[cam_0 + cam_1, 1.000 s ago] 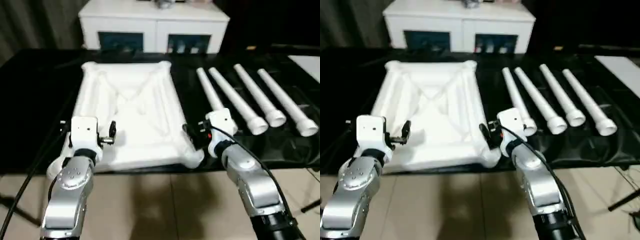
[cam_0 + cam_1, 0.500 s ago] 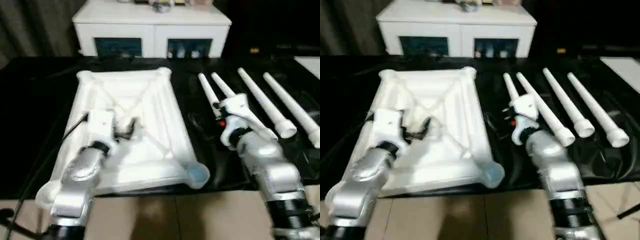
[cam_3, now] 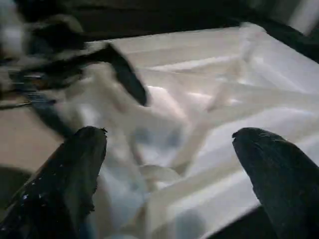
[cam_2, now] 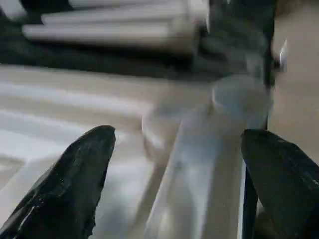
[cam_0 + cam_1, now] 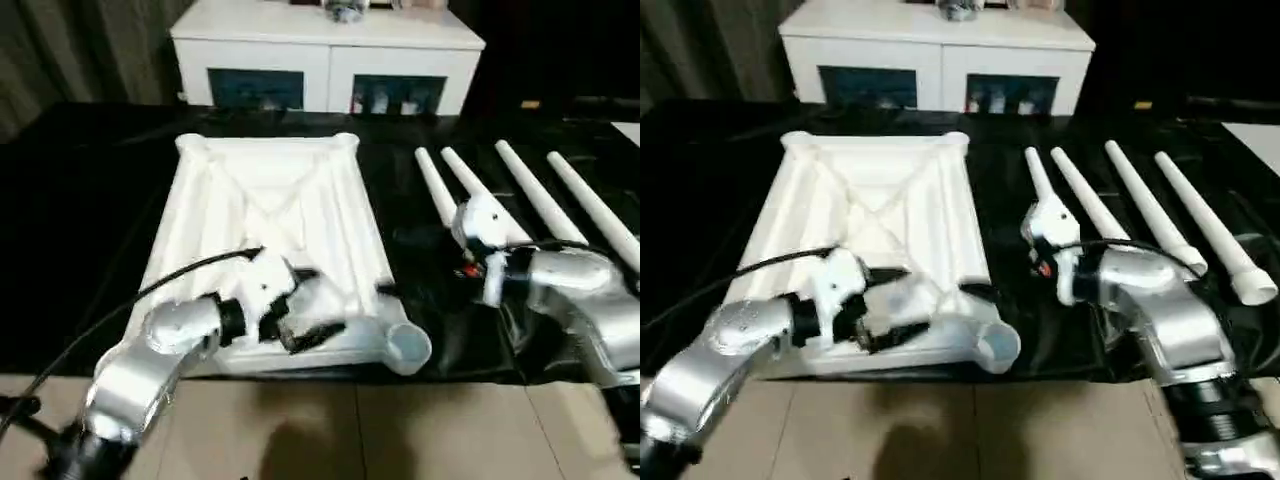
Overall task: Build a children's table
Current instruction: Move to table
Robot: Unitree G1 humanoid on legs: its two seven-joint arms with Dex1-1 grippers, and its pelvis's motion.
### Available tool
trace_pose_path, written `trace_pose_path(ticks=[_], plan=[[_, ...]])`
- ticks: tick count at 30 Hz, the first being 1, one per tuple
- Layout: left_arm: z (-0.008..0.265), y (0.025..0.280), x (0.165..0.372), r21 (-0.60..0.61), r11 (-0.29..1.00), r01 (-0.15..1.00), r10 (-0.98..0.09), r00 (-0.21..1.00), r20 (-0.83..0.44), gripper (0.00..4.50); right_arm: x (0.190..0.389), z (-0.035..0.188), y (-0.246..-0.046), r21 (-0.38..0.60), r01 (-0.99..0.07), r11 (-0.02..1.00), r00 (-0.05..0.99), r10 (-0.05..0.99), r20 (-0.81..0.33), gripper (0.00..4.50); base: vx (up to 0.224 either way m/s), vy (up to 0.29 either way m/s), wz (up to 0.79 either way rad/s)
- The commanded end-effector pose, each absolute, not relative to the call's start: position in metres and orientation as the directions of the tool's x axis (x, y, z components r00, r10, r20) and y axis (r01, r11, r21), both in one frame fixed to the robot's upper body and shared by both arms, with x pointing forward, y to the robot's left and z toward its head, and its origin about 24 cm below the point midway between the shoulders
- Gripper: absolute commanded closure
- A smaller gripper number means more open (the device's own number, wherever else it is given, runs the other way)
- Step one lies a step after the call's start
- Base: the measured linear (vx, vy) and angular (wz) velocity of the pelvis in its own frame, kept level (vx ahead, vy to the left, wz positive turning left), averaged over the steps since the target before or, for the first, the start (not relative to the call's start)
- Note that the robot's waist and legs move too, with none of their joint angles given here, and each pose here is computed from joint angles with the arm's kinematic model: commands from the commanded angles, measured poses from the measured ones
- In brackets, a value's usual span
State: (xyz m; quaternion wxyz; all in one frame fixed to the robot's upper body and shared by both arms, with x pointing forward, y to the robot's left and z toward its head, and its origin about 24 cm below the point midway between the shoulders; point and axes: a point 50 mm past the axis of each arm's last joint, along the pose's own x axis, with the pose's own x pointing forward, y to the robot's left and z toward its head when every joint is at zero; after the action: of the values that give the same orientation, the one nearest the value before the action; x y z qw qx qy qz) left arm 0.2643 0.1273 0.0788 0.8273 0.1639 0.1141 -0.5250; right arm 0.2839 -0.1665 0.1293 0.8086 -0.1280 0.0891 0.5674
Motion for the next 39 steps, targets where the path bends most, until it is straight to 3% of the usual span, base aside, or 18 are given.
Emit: trace_pose_path(ticks=[1,10,14,22,30,34,39], plan=[[0.069,0.13,0.269,0.187,0.36,0.914,-0.803,0.405,-0.438,0.0,0.279,0.134,-0.163,-0.114,-0.962,0.246,0.27,0.915,-0.3,0.03,0.0,0.0,0.0],[0.046,0.161,0.297,0.325,0.298,0.897,-0.597,0.441,-0.67,0.0,0.266,0.125,-0.161,-0.088,-0.983,0.159,0.181,0.913,-0.367,0.03,0.0,0.0,0.0],[0.047,0.16,0.316,0.378,0.382,0.843,-0.556,0.537,-0.634,0.0,0.264,0.125,-0.16,-0.089,-0.982,0.166,0.187,0.914,-0.36,0.03,0.0,0.0,0.0],[0.047,0.155,0.337,0.404,0.46,0.79,-0.518,0.609,-0.601,0.0,0.267,0.127,-0.162,-0.109,-0.976,0.189,0.216,0.908,-0.359,0.03,0.0,0.0,0.0],[0.052,0.176,0.355,0.507,0.53,0.68,-0.374,0.723,-0.58,0.0,0.273,0.127,-0.164,-0.141,-0.956,0.256,0.29,0.891,-0.348,0.03,0.0,0.0,0.0],[0.059,0.189,0.364,0.566,0.592,0.573,-0.287,0.807,-0.516,0.0,0.275,0.125,-0.163,-0.14,-0.944,0.3,0.33,0.887,-0.323,0.03,0.0,0.0,0.0],[0.064,0.191,0.366,0.595,0.623,0.508,-0.263,0.852,-0.452,0.0,0.273,0.123,-0.161,-0.126,-0.932,0.34,0.362,0.885,-0.292,0.03,0.0,0.0,0.0]])
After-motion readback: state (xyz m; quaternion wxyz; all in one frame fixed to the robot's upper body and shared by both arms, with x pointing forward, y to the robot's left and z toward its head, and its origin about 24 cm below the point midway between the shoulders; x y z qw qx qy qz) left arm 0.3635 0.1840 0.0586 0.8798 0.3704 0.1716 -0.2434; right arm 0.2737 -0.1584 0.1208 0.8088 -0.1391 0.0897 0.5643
